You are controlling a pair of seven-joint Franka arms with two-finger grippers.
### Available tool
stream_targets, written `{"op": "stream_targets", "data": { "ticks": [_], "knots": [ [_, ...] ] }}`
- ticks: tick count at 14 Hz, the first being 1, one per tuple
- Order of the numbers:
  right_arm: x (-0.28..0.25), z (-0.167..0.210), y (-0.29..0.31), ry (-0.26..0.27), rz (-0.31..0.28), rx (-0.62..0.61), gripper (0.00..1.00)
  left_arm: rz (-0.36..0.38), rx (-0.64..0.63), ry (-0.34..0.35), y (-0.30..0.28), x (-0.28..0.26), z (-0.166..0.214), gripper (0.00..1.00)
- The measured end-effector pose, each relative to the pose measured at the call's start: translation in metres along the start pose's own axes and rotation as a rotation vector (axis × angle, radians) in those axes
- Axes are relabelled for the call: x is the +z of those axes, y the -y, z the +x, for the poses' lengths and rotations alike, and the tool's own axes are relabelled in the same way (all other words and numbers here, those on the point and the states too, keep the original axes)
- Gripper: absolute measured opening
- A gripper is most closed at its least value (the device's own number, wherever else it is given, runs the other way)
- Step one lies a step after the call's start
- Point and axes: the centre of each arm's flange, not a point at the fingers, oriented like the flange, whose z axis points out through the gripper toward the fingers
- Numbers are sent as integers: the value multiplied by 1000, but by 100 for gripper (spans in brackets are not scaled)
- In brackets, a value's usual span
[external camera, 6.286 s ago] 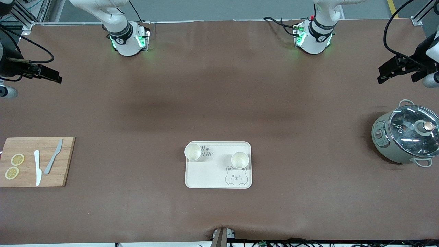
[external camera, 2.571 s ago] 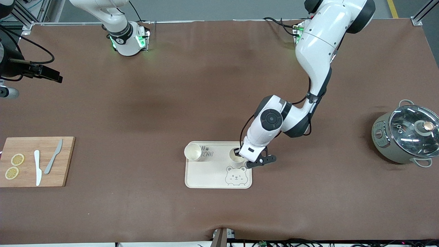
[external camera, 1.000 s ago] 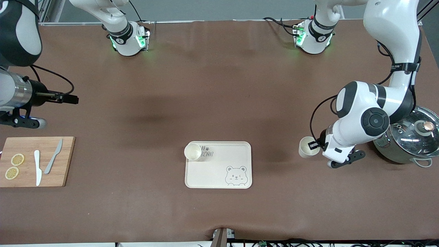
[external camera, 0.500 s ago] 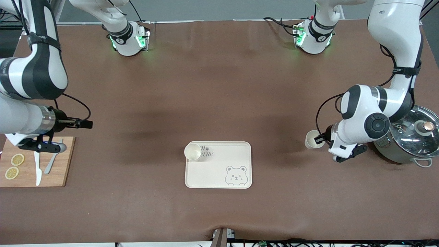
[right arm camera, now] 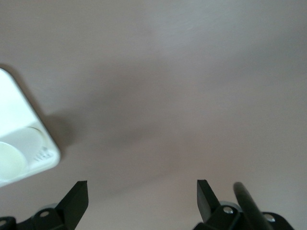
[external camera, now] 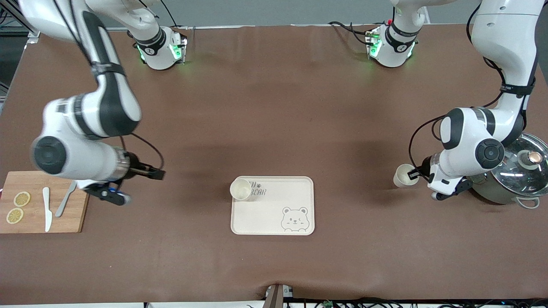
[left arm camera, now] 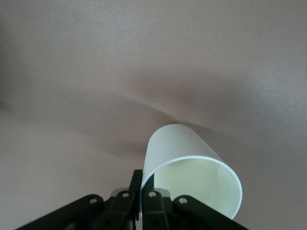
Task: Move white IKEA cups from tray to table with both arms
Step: 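Open the left gripper while the right gripper reaches the other cup, then grasp the second white cup with the right gripper while the left withdraws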
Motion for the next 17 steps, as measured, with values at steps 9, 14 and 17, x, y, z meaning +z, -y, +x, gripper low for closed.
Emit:
{"op": "stream_targets", "data": {
  "ticks": [9,14,17],
  "knots": [
    [97,-62,123,-44,66,329,100,6,32,30,-14,15,-16,17],
    [102,-56,134,-7,188,390,96,-42,5,5,-18,1,-10,68],
    [119,-62,146,-18,202,424,81,-76,-20,-45,-21,-33,-6,97]
  ]
}}
